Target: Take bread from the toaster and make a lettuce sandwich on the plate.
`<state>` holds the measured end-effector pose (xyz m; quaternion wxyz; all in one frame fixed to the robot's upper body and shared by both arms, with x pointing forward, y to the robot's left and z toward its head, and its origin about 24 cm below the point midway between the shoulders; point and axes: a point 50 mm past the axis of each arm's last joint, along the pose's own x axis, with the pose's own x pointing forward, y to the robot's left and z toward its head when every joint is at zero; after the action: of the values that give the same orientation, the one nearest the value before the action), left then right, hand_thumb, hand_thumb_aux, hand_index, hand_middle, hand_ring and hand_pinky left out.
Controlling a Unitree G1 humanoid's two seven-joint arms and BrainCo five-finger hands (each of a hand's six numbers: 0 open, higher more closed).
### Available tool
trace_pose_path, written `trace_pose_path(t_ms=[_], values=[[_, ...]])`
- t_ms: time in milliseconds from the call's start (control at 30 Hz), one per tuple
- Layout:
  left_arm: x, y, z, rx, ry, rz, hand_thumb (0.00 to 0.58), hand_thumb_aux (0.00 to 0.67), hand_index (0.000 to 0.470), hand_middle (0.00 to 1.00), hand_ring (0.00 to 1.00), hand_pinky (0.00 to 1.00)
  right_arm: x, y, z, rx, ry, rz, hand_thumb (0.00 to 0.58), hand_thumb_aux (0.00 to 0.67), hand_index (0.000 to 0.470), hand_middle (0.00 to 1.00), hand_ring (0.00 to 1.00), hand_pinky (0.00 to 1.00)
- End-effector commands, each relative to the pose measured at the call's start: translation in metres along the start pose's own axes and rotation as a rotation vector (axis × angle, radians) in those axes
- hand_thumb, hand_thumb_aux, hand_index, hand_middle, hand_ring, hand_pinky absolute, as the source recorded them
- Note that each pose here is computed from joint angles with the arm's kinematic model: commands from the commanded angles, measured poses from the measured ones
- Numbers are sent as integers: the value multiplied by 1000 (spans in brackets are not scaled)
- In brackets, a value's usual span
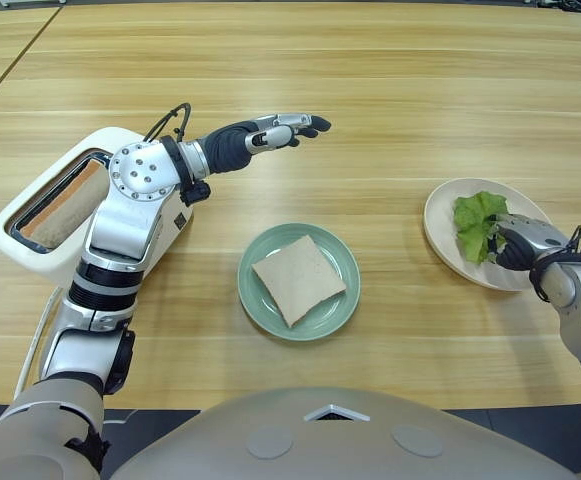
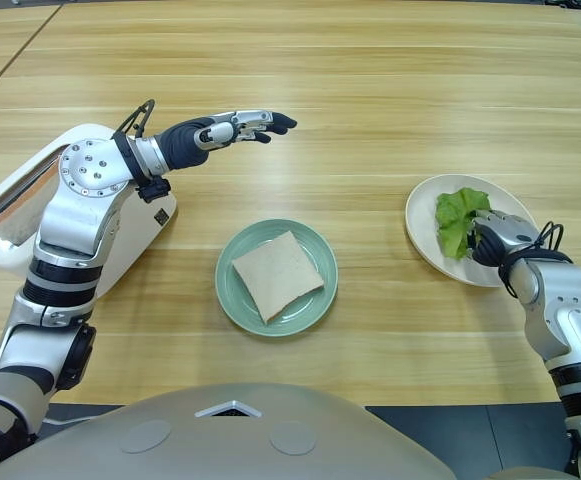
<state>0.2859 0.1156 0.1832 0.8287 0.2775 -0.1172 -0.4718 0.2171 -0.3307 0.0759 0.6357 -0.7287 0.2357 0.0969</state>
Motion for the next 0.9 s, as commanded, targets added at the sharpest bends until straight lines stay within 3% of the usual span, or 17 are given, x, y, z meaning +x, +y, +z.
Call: trace_pose_path(t_ms=[33,100,133,167,467,900], values=[[-3,1,-5,-15,17,6,0,0,0,0,0,0,-6,-19,-12,-9,43,-105,580,670,470,0,0,0],[-2,0,-5,-16,17,5,0,0,0,0,0,0,-12,-25,-19,-14,72,-150,580,670,470,0,0,0],[-2,1,-5,-16,17,5,0,0,0,0,0,0,-14,-28,-21,-13,84,-170,313,215,151,0,0,0],[-3,1,-5,-17,17,6,0,0,0,0,0,0,-16,-29,-22,-11,92,-182,0,0,0,0,0,0],[-5,1,-8,-29,19,7,0,0,0,0,0,0,-9,-18,-5,-3,18,-113,0,0,0,0,0,0],[-7,-3,-7,-38,4,-13,0,0,0,0,0,0,5,1,-8,-13,17,-14,0,0,0,0,0,0]])
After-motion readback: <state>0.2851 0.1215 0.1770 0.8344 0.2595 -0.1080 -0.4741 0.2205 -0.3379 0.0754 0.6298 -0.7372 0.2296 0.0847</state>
